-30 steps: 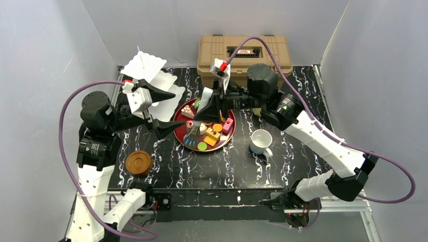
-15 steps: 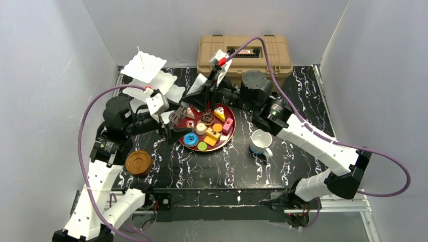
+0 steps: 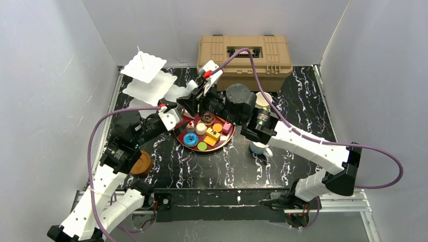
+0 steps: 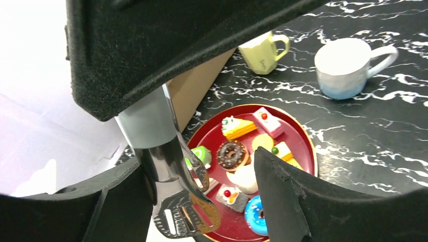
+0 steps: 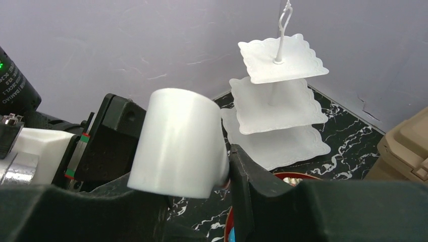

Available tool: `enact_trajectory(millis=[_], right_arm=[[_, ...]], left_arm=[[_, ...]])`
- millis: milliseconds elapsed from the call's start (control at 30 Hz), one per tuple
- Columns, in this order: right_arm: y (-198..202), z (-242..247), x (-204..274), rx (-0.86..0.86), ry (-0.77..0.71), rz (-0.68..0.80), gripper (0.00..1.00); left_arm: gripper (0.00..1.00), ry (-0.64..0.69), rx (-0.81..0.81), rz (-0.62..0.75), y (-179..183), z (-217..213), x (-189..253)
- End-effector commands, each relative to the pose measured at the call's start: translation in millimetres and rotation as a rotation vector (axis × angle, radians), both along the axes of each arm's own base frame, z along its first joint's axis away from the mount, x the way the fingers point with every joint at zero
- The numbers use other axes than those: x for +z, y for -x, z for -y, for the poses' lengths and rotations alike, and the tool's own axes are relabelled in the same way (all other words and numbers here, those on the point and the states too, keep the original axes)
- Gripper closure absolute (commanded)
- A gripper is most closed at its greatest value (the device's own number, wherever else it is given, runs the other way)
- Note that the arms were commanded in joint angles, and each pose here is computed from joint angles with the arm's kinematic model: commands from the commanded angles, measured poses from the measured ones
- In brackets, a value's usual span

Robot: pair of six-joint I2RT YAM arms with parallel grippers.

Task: Serve the afternoon tea
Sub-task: Pick up the clamp from the corner of the board.

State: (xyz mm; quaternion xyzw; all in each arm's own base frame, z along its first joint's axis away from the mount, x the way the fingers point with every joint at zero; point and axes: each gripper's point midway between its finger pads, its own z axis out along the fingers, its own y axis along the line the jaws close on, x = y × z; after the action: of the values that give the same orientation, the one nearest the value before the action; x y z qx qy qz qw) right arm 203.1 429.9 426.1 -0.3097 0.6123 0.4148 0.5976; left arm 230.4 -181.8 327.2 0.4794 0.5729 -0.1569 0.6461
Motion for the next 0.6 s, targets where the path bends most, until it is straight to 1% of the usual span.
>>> enact_trajectory(millis=[0, 67, 133, 233, 333, 500, 567], right_arm=[[36.3, -13.3, 32.7, 0.117, -0.145, -0.009, 0.84], [38.3, -14.2, 30.2, 0.124, -0.149, -0.017, 0.84], [40.2, -14.5, 29.8, 0.129, -0.151, -0.022, 0.84], [41.8, -14.5, 30.2, 0.134, -0.152, -0.026, 0.84], [43.1, -13.3, 30.1, 0.135, -0.153, -0.029, 0.84], [44.2, -12.3, 24.3, 0.135, -0.142, -0.039, 0.84], [43.7, -11.1, 20.5, 0.13, -0.134, -0.042, 0.84]], left_arm=[[0.35, -0.02, 0.15, 0.178, -26.9, -18.7, 22.5], [0.33, -0.007, 0.17, 0.2, -29.2, -21.3, 25.8], [0.27, 0.01, 0.185, 0.222, -31.6, -22.2, 31.6], [0.23, 0.021, 0.197, 0.235, -32.2, -24.0, 35.4], [0.12, 0.043, 0.186, 0.242, -27.8, -23.2, 39.5], [0.11, 0.116, 0.226, 0.269, -24.7, -30.2, 56.6], [0.12, 0.147, 0.236, 0.293, -21.7, -33.1, 65.5]])
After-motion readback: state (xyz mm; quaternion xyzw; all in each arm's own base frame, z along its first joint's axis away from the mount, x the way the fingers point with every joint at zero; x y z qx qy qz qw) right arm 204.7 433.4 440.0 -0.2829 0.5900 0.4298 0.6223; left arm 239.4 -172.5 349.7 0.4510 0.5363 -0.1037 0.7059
